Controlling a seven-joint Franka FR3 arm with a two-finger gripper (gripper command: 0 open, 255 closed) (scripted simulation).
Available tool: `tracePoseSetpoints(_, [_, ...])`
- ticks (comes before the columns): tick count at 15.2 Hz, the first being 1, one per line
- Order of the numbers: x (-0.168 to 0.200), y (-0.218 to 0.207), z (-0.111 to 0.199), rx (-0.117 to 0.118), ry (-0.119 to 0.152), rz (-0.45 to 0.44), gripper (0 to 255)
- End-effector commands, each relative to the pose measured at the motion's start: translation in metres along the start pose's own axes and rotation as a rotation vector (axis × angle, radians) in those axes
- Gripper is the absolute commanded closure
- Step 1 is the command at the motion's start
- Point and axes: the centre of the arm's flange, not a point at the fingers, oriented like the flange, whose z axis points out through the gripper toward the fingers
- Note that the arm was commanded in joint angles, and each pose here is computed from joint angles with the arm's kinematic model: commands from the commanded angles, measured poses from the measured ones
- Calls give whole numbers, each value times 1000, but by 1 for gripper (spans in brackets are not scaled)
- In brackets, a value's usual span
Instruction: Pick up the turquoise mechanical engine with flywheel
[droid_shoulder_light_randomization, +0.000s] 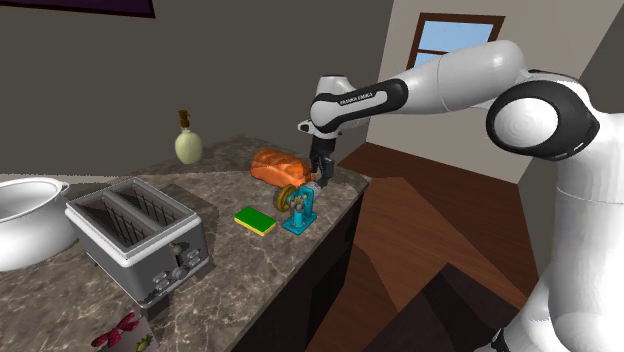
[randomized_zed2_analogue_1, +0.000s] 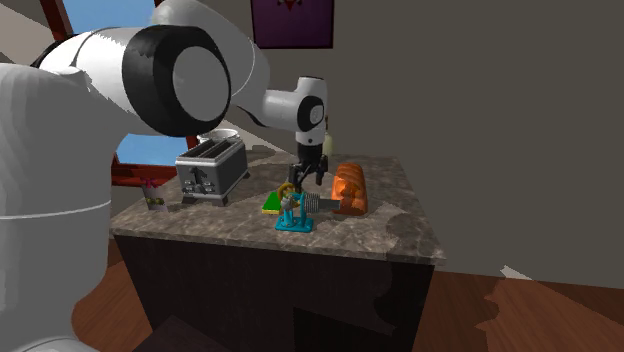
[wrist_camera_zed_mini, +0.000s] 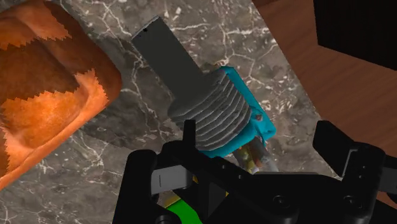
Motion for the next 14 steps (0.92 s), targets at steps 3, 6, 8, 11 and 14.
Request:
tracePoseSetpoints(3, [40,23,27,9,-6,-167,0])
tracePoseSetpoints(6, [39,23,42,9,-6,-167,0])
tracePoseSetpoints(8, [39,23,53,9,-6,-167,0])
tracePoseSetpoints(11, [38,23,67,9,-6,-167,0])
tracePoseSetpoints(14, [37,23,66,9,-6,-167,255])
